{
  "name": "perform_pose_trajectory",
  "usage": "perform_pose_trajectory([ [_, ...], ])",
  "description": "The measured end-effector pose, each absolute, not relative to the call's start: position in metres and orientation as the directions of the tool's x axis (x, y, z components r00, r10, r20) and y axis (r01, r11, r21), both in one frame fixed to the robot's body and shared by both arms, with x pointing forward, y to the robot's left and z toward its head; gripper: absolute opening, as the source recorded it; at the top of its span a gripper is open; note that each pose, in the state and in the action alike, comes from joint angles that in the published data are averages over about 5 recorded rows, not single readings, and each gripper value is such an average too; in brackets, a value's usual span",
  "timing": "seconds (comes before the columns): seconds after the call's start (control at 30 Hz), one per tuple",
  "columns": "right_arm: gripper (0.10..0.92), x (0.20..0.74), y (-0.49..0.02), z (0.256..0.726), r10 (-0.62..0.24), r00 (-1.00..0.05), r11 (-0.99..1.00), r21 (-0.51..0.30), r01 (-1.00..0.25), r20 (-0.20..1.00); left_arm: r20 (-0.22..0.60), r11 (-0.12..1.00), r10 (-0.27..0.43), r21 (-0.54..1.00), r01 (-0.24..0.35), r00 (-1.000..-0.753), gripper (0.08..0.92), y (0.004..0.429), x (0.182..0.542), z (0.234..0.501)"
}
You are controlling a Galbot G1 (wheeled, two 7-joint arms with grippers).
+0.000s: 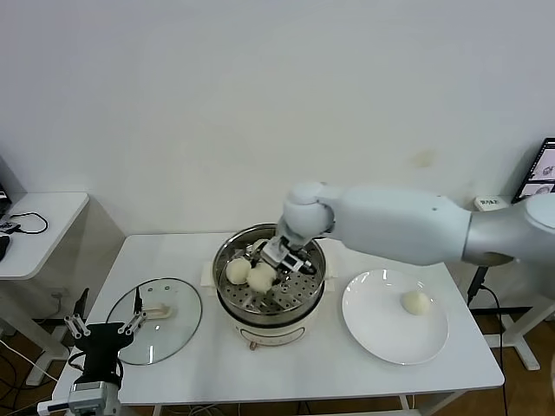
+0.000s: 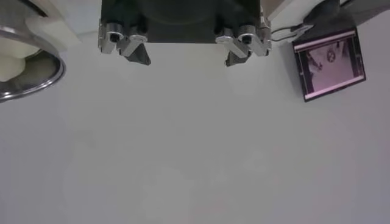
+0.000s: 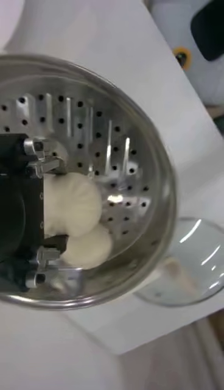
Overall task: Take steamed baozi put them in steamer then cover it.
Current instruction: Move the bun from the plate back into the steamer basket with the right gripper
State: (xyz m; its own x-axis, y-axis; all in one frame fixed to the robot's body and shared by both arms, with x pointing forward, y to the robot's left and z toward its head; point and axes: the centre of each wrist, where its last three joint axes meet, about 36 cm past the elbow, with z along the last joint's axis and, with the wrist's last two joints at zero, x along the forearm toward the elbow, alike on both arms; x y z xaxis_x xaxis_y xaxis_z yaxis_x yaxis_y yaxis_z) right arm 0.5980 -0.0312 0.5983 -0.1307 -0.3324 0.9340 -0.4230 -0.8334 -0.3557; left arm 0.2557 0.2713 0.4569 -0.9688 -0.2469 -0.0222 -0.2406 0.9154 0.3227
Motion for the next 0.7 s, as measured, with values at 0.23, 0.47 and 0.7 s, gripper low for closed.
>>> perform_pose_trajectory([
  [0.23,0.617,0.592,-0.023,0.590,-0.309,-0.111,-0.882,-0.328,-0.338,0.945,-0.025,0.916,-0.248,0.319,-0.243,-0.968,0.823,0.270,0.255,0.458],
  [0.47,0.632,0.587,-0.020,0.588,-0.290,-0.101,-0.907,-0.307,-0.288,0.952,-0.025,0.917,-0.249,0.316,-0.244,-0.968,0.823,0.269,0.255,0.457],
  [0.7,0.780,0.584,-0.022,0.593,-0.285,-0.098,-0.919,-0.301,-0.254,0.953,-0.021,0.918,-0.251,0.313,-0.244,-0.968,0.823,0.268,0.254,0.457],
])
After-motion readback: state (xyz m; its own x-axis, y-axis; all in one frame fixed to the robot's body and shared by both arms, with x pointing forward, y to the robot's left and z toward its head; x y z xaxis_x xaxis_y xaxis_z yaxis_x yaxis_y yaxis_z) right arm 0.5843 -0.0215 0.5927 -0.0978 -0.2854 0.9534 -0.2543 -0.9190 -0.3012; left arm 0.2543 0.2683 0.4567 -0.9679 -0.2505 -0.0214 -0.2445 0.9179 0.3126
